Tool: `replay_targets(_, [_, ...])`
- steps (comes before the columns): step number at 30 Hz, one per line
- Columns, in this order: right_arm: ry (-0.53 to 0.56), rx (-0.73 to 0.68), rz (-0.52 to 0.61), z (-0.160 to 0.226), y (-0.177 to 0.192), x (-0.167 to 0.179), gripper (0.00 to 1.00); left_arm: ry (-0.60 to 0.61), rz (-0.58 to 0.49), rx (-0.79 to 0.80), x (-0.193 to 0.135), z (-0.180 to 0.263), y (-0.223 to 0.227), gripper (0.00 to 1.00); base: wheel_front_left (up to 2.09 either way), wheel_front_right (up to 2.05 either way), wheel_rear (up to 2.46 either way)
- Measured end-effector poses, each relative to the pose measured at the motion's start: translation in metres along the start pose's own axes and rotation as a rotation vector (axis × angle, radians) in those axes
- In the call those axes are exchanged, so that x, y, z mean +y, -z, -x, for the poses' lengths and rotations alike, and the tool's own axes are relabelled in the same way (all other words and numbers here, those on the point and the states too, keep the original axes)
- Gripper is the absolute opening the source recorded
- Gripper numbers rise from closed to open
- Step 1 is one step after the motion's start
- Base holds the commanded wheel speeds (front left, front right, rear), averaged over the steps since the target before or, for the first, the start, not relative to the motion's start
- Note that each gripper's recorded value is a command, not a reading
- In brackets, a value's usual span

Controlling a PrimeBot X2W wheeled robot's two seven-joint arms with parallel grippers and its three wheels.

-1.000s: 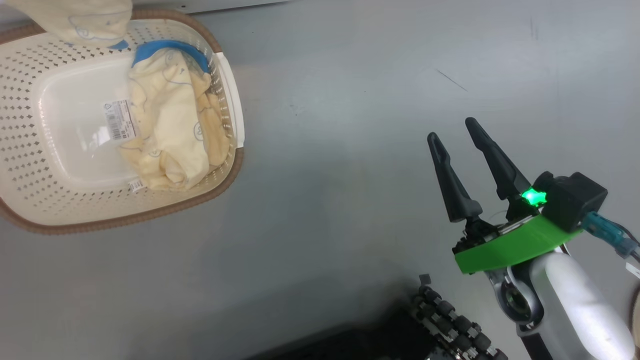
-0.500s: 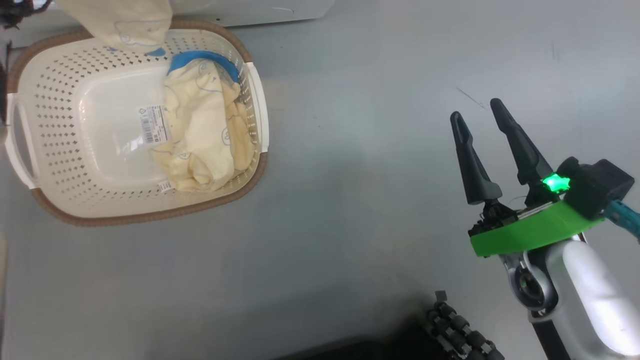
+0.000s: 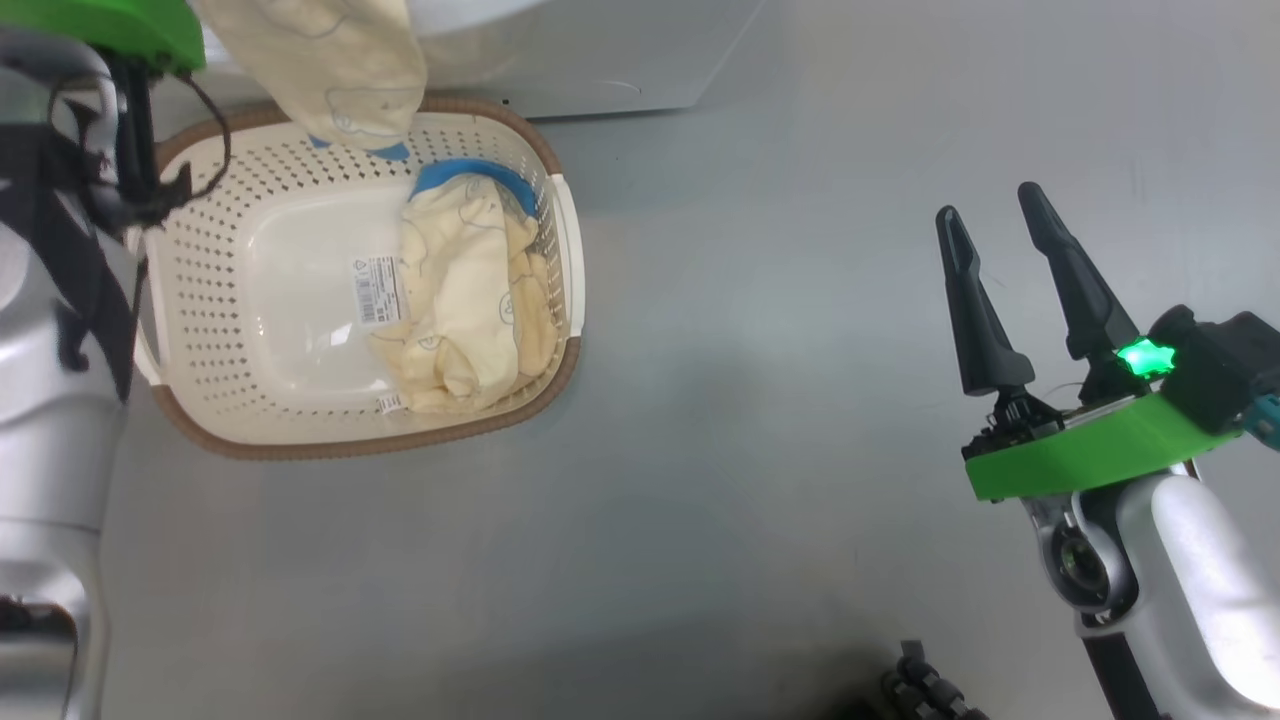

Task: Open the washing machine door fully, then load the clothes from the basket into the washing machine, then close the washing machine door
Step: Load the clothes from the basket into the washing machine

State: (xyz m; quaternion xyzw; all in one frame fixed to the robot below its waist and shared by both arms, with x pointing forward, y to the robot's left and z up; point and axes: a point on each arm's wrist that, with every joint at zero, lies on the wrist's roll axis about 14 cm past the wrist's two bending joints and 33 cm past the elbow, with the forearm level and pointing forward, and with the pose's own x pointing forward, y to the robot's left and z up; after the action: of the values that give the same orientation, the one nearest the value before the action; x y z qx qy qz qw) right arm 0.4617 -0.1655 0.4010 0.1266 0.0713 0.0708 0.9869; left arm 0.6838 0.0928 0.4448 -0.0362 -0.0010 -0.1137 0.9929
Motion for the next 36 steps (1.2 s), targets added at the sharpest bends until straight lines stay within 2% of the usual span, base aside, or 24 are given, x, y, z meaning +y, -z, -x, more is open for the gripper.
replay_targets(6, [-0.009, -0.04, 0.013, 0.01, -0.019, 0.006, 1.0, -0.011, 0.021, 0.001, 0.002, 0.038, -0.004, 1.0, 0.0, 0.0, 0.0])
replay_targets(15, [-0.016, -0.048, 0.009, 0.023, -0.026, 0.012, 1.0, -0.05, 0.038, 0.026, 0.009, 0.101, 0.01, 1.0, 0.0, 0.0, 0.0])
replay_targets(23, [-0.021, -0.059, 0.011, 0.026, -0.031, 0.015, 1.0, -0.123, 0.061, 0.004, 0.018, 0.142, 0.003, 1.0, 0.0, 0.0, 0.0])
replay_targets(36, [-0.015, -0.05, 0.011, 0.032, -0.029, 0.014, 1.0, -0.157, 0.071, 0.065, 0.011, 0.195, 0.013, 1.0, 0.0, 0.0, 0.0])
